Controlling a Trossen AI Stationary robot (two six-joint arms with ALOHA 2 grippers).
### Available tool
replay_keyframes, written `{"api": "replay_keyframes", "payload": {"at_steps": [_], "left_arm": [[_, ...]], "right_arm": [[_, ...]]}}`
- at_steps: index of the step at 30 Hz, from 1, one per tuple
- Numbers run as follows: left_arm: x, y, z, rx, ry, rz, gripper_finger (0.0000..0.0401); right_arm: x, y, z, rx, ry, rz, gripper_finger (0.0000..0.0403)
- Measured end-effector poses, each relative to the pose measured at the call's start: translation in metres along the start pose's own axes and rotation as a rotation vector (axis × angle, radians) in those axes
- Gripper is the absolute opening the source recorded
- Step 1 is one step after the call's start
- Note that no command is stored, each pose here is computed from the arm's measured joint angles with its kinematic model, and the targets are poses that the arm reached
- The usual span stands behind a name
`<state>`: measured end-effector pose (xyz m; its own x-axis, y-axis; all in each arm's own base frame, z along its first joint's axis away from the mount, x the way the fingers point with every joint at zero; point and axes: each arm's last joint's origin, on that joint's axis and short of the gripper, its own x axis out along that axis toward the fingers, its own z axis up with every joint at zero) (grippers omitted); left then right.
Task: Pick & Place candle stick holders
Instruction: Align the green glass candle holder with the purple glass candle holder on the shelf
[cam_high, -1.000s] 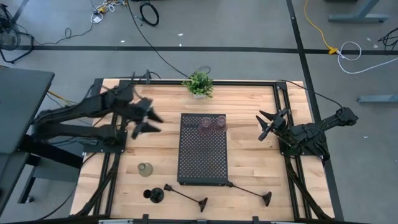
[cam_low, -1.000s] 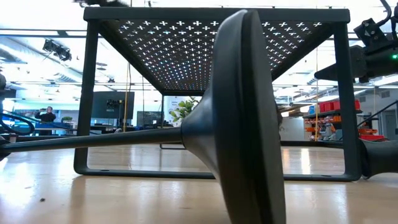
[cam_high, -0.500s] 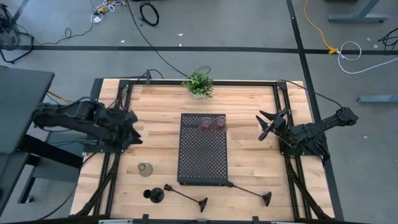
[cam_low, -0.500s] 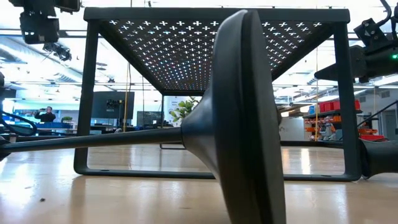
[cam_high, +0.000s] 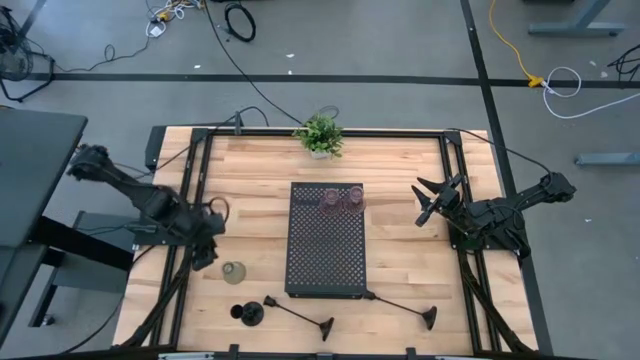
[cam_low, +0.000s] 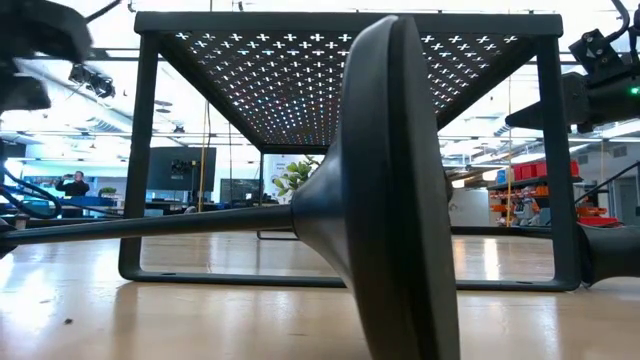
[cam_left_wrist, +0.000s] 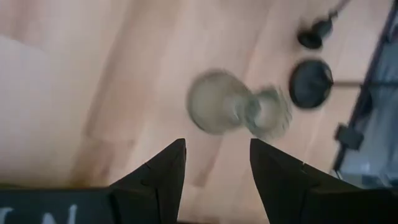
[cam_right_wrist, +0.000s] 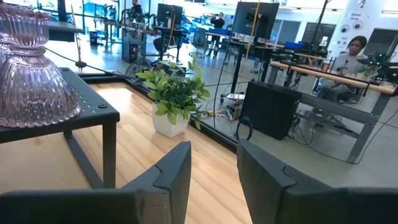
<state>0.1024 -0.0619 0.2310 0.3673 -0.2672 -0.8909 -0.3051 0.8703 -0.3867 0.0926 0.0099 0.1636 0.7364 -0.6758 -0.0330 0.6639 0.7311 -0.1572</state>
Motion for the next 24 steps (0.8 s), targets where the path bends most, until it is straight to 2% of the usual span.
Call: {"api": "replay_keyframes", "payload": {"at_steps": [5, 9, 16, 20, 24], "left_arm": [[0.003, -0.015, -0.021, 0.015, 0.011, -0.042, 0.0181], [0.003, -0.023, -0.036, -0.001, -0.089, -0.028, 0.0181], [0.024, -0.042, -0.065, 0.049, -0.108, 0.07, 0.0181], [0.039, -0.053, -0.075, 0.11, -0.241, 0.101, 0.0181], [0.058, -0.058, -0.082, 0.13, -0.302, 0.186, 0.0181]], "right_arm": [[0.0, 0.0, 0.0, 0.0, 0.0, 0.0, 0.013], [0.0, 0.0, 0.0, 0.0, 0.0, 0.0, 0.013], [0.0, 0.0, 0.0, 0.0, 0.0, 0.0, 0.013], [0.0, 0.0, 0.0, 0.001, 0.0, 0.0, 0.013], [0.0, 0.0, 0.0, 0.002, -0.001, 0.0, 0.013]]}}
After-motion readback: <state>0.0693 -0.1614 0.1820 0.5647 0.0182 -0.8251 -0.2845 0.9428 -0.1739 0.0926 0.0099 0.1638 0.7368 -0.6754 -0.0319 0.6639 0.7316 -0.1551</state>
